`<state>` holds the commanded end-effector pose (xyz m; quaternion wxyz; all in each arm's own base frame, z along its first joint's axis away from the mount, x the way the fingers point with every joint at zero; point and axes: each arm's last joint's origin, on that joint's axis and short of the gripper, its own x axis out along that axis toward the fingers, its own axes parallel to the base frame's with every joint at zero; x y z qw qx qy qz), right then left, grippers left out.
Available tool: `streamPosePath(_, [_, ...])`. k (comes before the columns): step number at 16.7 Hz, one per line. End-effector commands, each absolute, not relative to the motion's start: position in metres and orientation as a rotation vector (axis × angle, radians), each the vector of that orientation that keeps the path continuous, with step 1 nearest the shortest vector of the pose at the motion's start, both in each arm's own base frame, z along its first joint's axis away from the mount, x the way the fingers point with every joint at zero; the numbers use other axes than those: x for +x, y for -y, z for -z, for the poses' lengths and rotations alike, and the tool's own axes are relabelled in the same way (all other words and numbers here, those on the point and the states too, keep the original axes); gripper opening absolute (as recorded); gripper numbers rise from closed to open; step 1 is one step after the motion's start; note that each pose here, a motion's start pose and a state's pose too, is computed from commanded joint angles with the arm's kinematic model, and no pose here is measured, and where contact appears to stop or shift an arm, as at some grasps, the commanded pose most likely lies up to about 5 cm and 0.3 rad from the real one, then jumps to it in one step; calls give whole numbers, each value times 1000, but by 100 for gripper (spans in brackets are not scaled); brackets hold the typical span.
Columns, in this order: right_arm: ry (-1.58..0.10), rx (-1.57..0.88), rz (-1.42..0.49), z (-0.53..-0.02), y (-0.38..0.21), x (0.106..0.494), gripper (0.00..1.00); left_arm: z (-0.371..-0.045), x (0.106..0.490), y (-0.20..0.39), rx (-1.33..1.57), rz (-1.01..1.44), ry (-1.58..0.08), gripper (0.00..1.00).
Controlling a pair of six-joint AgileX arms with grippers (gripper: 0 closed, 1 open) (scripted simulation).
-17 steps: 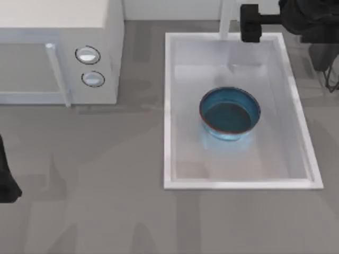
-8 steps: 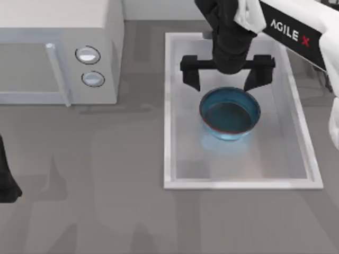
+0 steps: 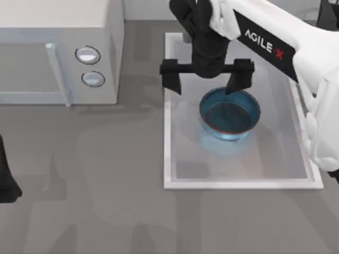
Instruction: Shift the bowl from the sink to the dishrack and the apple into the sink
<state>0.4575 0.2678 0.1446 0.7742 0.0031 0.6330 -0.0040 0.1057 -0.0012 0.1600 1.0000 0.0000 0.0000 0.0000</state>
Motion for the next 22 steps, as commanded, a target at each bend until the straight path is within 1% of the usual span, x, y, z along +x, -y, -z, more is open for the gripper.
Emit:
streamPosePath(6, [-1371, 10, 11, -143, -266, 459, 100, -160, 106, 1, 0, 0, 0, 100])
streamPosePath(8, [-1372, 6, 9, -126, -267, 463, 100, -160, 106, 1, 0, 0, 0, 100])
streamPosePath(13, [-1369, 8, 8, -56, -268, 476, 100, -160, 106, 1, 0, 0, 0, 100])
streamPosePath(14, [-1370, 7, 8, -48, -268, 477, 100, -160, 106, 1, 0, 0, 0, 100])
streamPosePath(18, [-1371, 7, 9, -47, -268, 477, 100, -160, 106, 1, 0, 0, 0, 100])
streamPosePath(22, [-1371, 7, 9, -47, -268, 477, 70, -160, 106, 1, 0, 0, 0, 100])
